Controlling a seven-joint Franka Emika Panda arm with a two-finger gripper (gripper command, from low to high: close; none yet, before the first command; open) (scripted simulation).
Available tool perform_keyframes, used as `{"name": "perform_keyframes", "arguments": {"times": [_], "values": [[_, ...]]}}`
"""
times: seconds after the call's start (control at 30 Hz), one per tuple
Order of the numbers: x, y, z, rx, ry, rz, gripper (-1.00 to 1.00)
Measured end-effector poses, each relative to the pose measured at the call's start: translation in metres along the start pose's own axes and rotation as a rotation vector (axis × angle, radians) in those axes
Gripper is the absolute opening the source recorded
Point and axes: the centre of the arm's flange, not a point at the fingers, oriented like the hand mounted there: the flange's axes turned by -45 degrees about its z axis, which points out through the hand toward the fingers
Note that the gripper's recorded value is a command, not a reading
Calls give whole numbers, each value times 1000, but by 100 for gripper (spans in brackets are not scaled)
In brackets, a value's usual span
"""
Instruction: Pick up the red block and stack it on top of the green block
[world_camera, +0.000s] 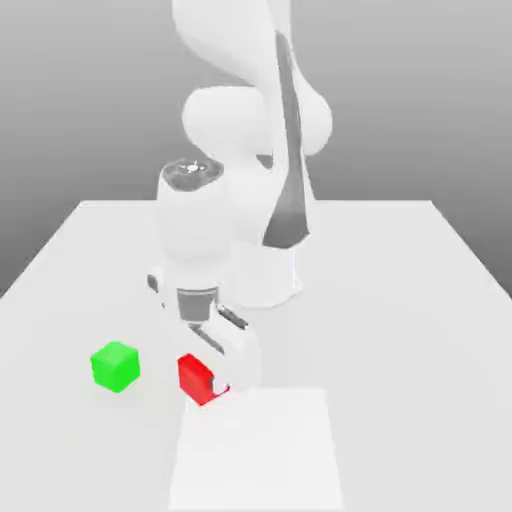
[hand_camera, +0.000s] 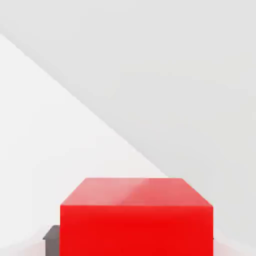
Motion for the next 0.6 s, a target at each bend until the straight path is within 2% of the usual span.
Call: {"name": "perform_keyframes", "arguments": {"times": [0.43, 0.6], "values": [[60, 144, -42, 0, 1, 790, -100], [63, 153, -6, 0, 1, 836, -100]]}}
